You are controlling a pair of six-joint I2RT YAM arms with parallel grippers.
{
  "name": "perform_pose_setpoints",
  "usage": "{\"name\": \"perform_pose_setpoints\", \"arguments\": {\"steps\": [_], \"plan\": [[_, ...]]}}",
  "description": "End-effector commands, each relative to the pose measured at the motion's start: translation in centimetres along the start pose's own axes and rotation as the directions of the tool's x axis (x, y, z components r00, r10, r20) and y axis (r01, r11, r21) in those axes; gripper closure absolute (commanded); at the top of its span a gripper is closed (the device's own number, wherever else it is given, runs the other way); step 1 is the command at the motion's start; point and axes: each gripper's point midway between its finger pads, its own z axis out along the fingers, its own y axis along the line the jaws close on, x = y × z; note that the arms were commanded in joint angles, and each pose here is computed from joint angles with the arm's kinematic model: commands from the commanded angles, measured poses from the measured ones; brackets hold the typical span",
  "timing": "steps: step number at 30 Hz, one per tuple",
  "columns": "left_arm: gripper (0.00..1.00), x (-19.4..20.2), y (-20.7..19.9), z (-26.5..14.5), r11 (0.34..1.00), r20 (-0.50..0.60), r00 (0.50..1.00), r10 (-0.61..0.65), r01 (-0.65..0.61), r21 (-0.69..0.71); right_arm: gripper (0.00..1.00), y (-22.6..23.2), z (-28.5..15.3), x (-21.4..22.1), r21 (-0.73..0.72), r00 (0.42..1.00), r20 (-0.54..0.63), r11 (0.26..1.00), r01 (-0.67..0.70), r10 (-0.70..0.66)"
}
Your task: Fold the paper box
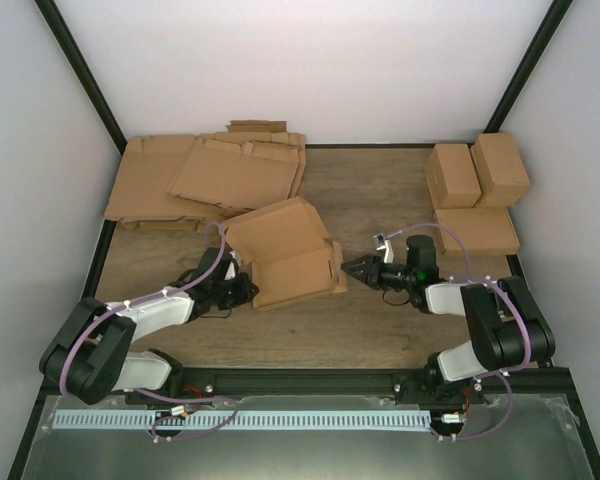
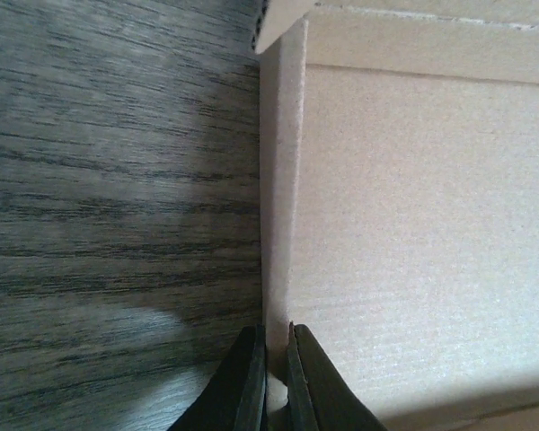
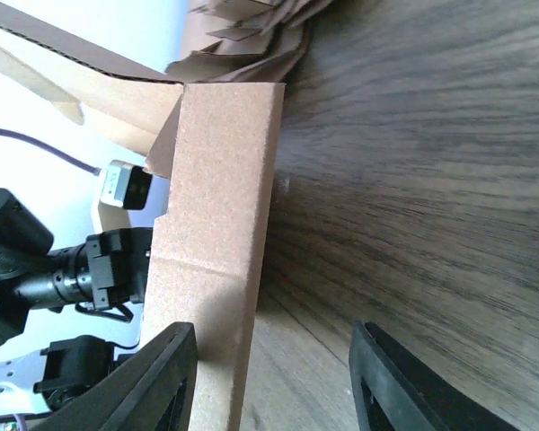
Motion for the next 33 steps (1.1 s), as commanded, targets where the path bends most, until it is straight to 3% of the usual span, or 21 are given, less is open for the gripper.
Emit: {"name": "perform_pose_setpoints", "arguments": {"steps": [1,8,19,27,33], "plan": [[0.96,-0.2,-0.1,-0.2,0.999,0.011,0.999,0.035,-0.035,-0.006,0.49,1.9,-0.5,-0.2,-0.071,0.999,-0.007,0.997,0.03,-0.031],[0.96,0.1,-0.4,-0.1,0.998,0.001,0.998,0.061,-0.061,-0.014,0.48,3.6,-1.0,0.1,-0.128,0.997,-0.021,0.989,0.077,-0.08],[0.96,-0.1,-1.2,0.4,0.984,0.005,0.991,0.131,-0.13,-0.126,0.57,5.5,-1.5,0.2,-0.185,0.988,-0.046,0.973,0.139,-0.15],[0.96,0.1,-2.4,0.9,0.978,0.009,0.988,0.154,-0.151,-0.145,0.58,5.1,-0.8,0.5,-0.156,0.982,-0.081,0.976,0.154,-0.168],[0.95,0.3,-3.0,1.2,0.972,0.005,0.985,0.17,-0.167,-0.166,0.61,3.1,0.2,0.4,-0.034,0.984,-0.09,0.988,0.154,-0.156]]}}
